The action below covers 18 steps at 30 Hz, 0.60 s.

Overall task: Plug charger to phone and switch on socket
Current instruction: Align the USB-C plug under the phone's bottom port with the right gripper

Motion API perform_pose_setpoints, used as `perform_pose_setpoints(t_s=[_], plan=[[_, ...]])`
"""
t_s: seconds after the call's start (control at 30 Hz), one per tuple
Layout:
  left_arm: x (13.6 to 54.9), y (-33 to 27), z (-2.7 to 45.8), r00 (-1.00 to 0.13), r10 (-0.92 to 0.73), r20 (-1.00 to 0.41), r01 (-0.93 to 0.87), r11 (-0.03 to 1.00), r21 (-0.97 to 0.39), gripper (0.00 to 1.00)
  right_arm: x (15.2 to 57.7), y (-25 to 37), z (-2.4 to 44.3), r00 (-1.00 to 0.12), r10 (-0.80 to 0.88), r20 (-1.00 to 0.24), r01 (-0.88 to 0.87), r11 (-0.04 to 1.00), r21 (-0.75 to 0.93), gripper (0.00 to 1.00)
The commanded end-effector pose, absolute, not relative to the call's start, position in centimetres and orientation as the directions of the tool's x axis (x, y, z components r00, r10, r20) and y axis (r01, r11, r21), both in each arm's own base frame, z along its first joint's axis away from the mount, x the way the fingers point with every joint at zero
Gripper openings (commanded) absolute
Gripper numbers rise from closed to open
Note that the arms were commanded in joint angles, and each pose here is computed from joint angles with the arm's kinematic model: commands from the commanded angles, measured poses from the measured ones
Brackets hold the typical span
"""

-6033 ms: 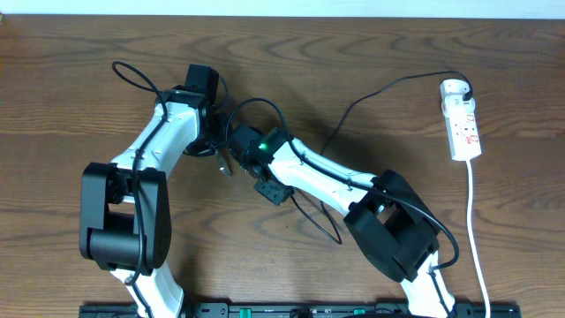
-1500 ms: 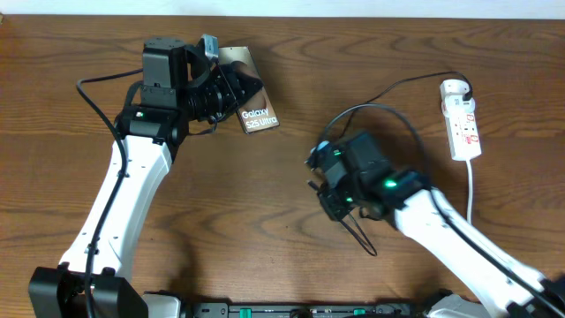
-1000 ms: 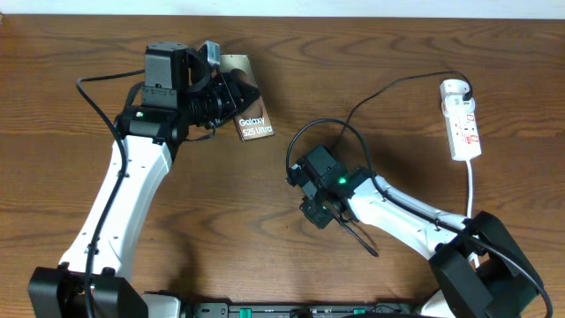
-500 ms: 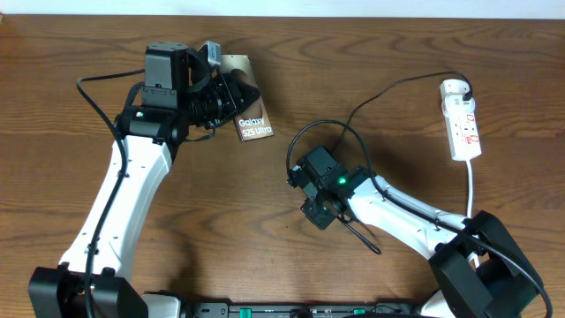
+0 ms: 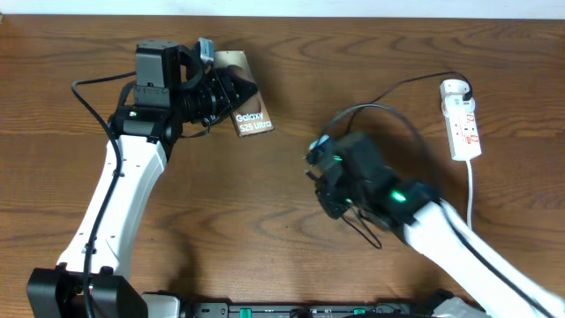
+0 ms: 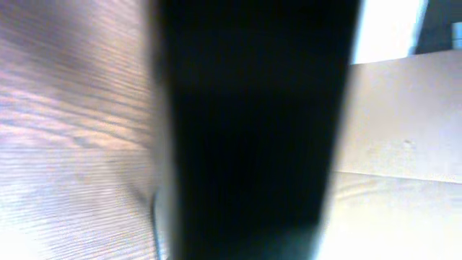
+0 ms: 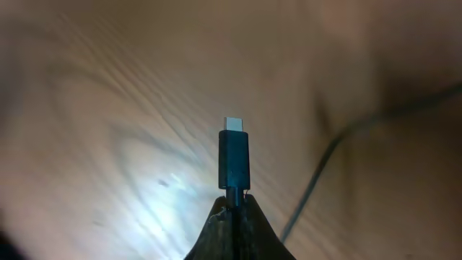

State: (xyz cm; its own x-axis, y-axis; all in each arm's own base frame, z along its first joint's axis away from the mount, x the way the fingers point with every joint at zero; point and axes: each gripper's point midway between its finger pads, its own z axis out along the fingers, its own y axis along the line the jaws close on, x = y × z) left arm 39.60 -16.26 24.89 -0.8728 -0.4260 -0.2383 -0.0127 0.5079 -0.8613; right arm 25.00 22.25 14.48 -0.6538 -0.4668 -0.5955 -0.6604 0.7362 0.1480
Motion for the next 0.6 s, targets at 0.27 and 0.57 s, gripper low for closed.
perform_pose_setpoints(t_s=[0.27, 0.57], plan=[[39.6, -19.9, 31.1, -0.894, -0.430, -0.126, 0.012, 0.259, -0.966, 0.07, 23.6, 23.8, 22.7, -0.518, -0.213, -0.828, -0.712, 0.644, 0.280, 0.01], [39.5, -20.6, 31.6, -0.895, -0.439, -0.080, -0.022, 0.222, -0.975, 0.07, 25.5, 24.5, 25.3, -0.407, -0.095, -0.908, -0.724, 0.640, 0.257, 0.01]])
